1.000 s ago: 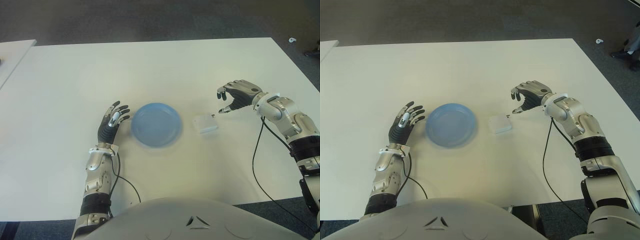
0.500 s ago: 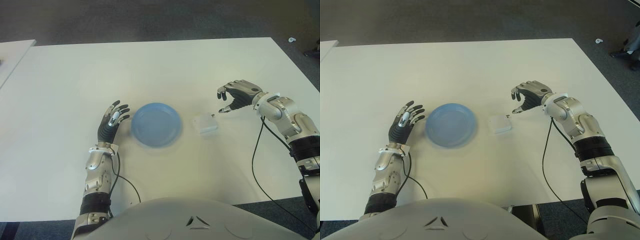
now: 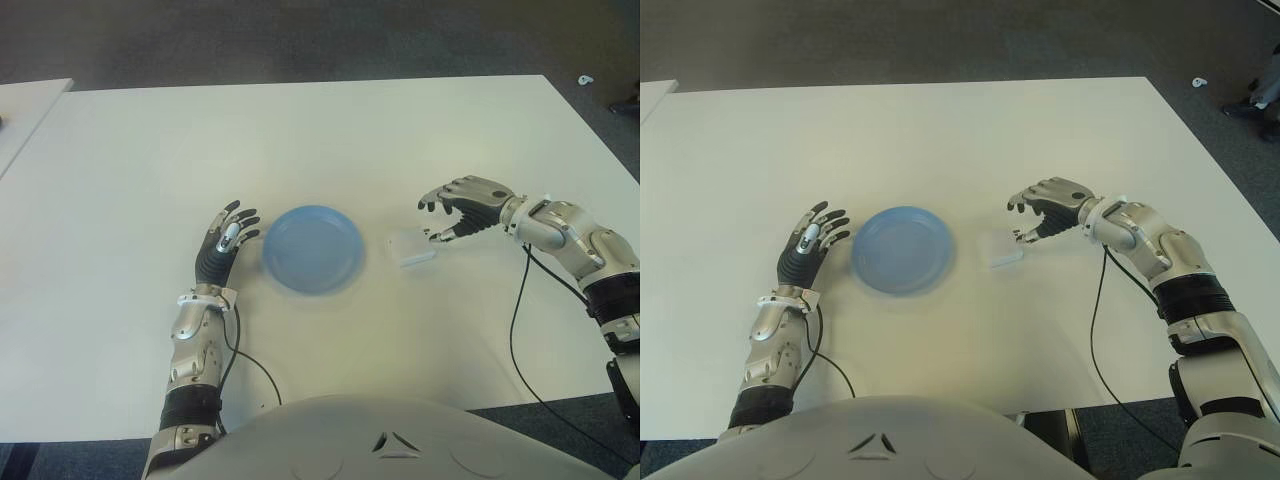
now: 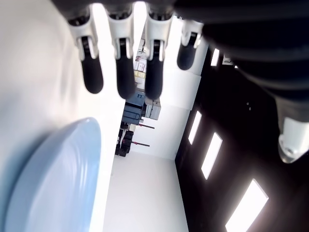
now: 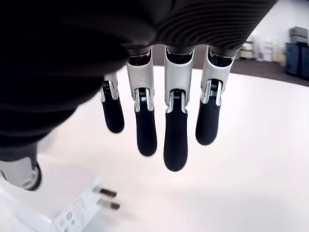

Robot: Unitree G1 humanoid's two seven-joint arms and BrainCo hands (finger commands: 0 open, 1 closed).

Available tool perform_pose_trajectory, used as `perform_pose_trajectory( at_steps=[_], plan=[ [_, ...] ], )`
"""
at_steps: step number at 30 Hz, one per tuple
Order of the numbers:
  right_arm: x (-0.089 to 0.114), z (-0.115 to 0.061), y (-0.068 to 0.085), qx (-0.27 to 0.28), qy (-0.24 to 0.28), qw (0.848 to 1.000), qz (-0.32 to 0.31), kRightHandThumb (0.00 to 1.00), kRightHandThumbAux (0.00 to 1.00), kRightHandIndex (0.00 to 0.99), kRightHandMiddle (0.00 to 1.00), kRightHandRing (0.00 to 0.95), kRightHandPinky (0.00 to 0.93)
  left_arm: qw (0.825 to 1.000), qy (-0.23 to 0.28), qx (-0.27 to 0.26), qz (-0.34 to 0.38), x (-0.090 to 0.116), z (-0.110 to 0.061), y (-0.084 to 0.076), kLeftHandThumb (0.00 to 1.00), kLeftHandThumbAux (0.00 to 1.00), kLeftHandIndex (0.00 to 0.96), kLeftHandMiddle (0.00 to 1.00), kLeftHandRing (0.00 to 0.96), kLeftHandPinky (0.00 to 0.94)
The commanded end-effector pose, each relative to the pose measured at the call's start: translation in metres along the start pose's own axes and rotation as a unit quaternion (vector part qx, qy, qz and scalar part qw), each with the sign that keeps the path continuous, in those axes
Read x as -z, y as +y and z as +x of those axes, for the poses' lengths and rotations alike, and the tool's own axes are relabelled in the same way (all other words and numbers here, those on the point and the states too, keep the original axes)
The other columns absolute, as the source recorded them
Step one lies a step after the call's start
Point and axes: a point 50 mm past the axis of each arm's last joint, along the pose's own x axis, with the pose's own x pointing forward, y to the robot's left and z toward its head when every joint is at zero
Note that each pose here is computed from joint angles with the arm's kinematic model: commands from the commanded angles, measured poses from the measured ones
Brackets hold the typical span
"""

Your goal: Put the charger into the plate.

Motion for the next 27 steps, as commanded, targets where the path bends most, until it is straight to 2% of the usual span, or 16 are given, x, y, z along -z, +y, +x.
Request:
perform_pose_trajectory(
  at_steps=[1, 3, 13, 27],
  plan=[
    [0.001, -0.006, 0.015, -0.049, -0.003, 0.998, -0.031, 0.553, 0.409, 0.007, 0.015, 0.016, 0.078, 1.0, 0.015, 0.004, 0.001, 0.004, -0.006, 0.001, 0.0, 0.471, 0.146, 0.271, 0.277, 0.282],
    [0.004, -0.007, 0.026, -0.059, 0.004, 0.998, -0.029, 0.552, 0.413, 0.003, 0.007, 0.015, 0.091, 1.0, 0.015, 0.003, 0.001, 0.003, -0.007, 0.002, 0.0, 0.472, 0.146, 0.27, 0.276, 0.281],
    [0.009, -0.002, 0.049, -0.06, 0.021, 0.998, -0.024, 0.571, 0.429, 0.0, 0.012, 0.06, 0.176, 1.0, 0.017, -0.004, 0.0, 0.005, -0.011, 0.004, 0.0, 0.469, 0.143, 0.26, 0.269, 0.276],
    [0.008, 0.0, 0.057, -0.038, 0.024, 0.999, -0.013, 0.572, 0.42, 0.001, 0.056, 0.105, 0.203, 1.0, 0.007, -0.012, 0.01, 0.0, -0.011, 0.007, 0.0, 0.478, 0.149, 0.264, 0.27, 0.278]
  ],
)
